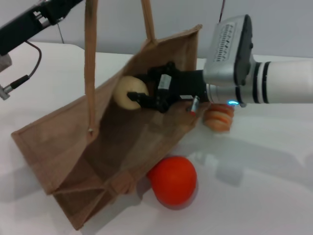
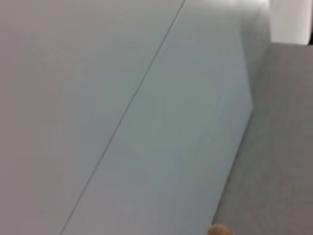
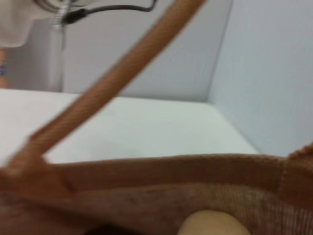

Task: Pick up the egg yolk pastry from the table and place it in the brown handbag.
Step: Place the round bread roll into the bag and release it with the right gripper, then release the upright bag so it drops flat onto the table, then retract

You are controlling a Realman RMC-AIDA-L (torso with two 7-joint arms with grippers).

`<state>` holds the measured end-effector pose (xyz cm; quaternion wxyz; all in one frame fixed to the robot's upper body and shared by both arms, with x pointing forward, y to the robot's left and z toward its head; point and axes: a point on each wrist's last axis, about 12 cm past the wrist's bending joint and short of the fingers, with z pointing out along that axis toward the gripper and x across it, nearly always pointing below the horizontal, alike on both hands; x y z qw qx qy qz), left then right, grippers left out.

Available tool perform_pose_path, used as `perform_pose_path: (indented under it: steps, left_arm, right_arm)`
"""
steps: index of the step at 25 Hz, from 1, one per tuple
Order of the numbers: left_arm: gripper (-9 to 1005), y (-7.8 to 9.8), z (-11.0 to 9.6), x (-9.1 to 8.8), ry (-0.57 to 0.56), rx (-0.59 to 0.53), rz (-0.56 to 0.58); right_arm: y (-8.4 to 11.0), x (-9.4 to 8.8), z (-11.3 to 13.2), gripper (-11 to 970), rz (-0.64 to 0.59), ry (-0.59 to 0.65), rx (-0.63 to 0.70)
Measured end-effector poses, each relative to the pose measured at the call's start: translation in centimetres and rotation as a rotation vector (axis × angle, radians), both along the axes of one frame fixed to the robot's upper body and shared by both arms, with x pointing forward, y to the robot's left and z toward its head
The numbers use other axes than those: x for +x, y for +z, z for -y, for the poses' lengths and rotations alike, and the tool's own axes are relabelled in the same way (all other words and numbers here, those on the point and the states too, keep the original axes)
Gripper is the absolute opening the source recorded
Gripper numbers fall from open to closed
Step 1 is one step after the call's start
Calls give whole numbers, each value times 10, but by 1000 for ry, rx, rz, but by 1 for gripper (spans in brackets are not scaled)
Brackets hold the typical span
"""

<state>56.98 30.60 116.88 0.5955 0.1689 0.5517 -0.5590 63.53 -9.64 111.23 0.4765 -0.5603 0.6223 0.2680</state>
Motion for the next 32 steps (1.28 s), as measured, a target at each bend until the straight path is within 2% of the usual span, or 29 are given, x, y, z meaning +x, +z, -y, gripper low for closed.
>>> perform_pose_path:
  steps: [4, 10, 15, 20, 23, 27, 32]
  left_arm:
    - [133, 3, -6, -3, 4, -19, 15]
    - [134, 3, -19, -10, 40, -46, 25]
    - [134, 2, -25, -12, 53, -49, 19]
    - [135, -2, -35, -10, 96, -57, -6]
    - [135, -8, -43, -7, 170, -49, -27]
    - [136, -24, -53, 3, 315, 0, -104]
    - [136, -44, -51, 14, 437, 122, -148]
  right_arm:
    - [-3, 3, -6, 441, 50, -49, -5]
    - [-7, 0, -6, 437, 65, -50, -16]
    - [-10, -2, -4, 539, 54, -56, -6]
    - [-12, -9, 3, 740, 34, -35, 37]
    - [-16, -16, 17, 882, 19, -25, 84]
    - [-24, -28, 54, 881, 7, -52, 169]
    - [-29, -48, 113, 879, 34, -165, 325]
